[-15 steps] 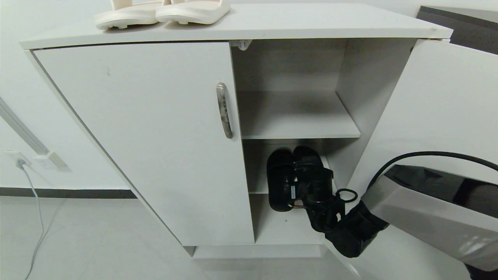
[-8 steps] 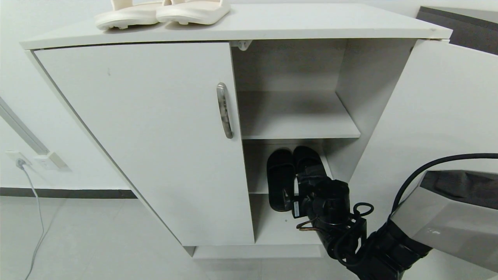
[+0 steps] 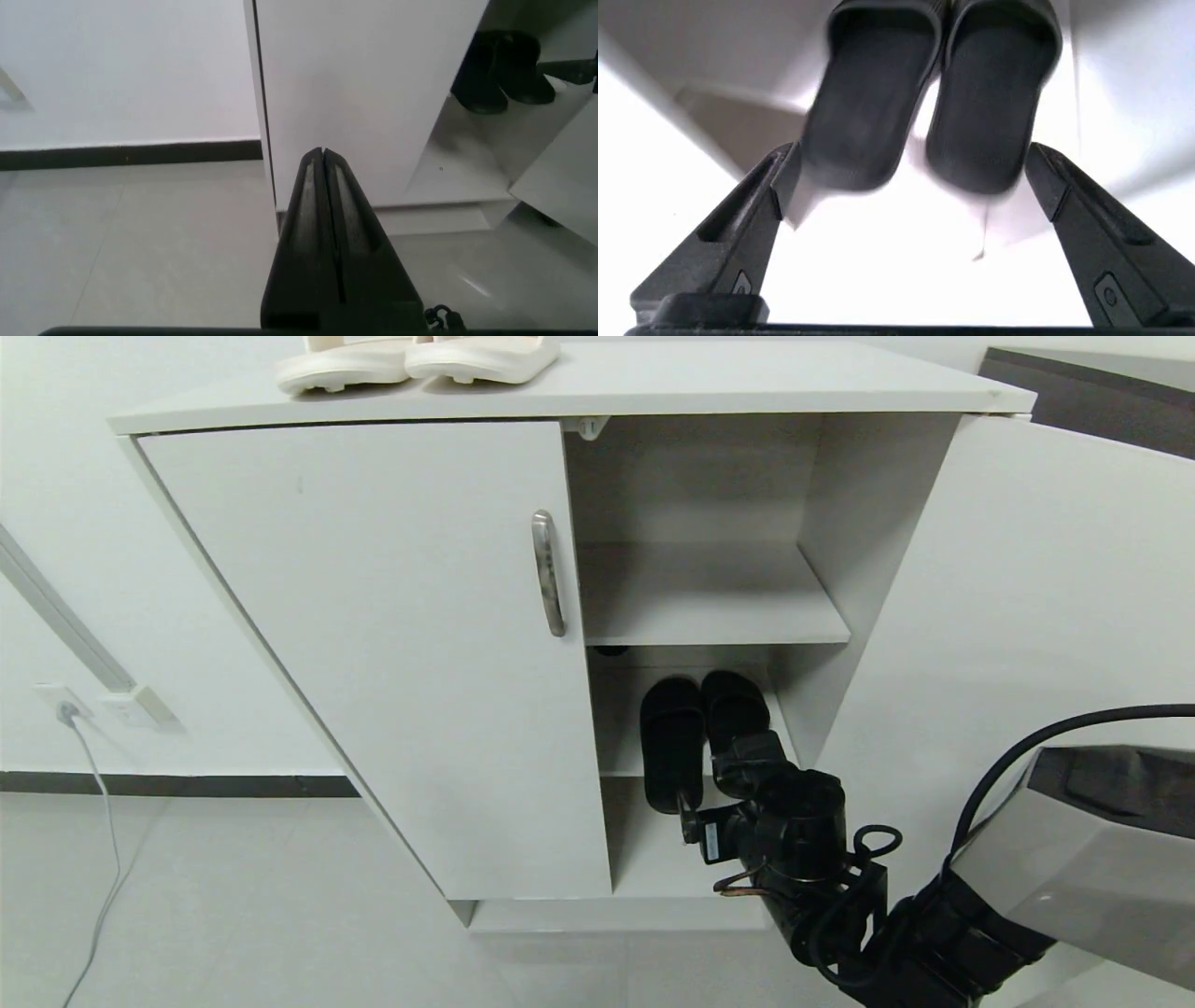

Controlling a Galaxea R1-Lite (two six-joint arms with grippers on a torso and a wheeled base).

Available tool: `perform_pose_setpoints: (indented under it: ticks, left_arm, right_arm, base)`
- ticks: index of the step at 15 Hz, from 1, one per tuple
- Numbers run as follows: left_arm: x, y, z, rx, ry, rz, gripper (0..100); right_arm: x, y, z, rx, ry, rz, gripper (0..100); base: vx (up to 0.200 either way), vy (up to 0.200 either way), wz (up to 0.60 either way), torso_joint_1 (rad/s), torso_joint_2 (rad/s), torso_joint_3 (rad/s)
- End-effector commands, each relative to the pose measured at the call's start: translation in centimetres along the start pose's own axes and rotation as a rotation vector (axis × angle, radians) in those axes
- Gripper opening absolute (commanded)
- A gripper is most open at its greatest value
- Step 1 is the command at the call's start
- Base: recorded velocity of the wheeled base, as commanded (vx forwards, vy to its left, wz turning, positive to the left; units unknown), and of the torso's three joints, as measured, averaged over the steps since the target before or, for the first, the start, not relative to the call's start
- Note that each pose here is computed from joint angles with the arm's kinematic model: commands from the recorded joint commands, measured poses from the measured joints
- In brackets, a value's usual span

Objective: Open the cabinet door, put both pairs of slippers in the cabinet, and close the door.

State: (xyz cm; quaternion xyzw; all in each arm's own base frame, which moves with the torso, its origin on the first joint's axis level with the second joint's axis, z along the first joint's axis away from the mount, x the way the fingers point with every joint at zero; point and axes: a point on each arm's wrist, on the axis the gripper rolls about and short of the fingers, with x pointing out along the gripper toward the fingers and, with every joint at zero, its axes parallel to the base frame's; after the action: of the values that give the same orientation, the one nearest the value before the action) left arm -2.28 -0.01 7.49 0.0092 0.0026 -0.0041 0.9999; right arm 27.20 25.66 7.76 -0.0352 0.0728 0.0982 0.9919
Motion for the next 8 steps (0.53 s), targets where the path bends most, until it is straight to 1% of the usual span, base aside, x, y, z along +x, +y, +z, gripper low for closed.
perform_pose_setpoints:
  ticks: [1, 3, 8]
  left_arm:
    - [0.0, 0.0, 0.0, 0.0, 0.001, 0.0, 0]
    - [0.0, 0.0, 0.0, 0.0, 0.001, 0.0, 0]
    - [-0.01, 0.0, 0.04, -0.003, -0.001, -0.001, 0]
  right_arm:
    - [0.02, 0.02, -0.03, -0.001, 0.001, 0.0, 100]
    - [0.02, 0.02, -0.1, -0.002, 0.002, 0.0, 100]
    - [-0.02, -0.1, -0.33, -0.007, 0.01, -0.006, 100]
  base:
    - [-0.2, 0.0, 0.0, 0.002, 0.01, -0.002]
    - [-0.2, 0.0, 0.0, 0.002, 0.0, 0.005]
    - [0.0, 0.0, 0.0, 0.0, 0.0, 0.0]
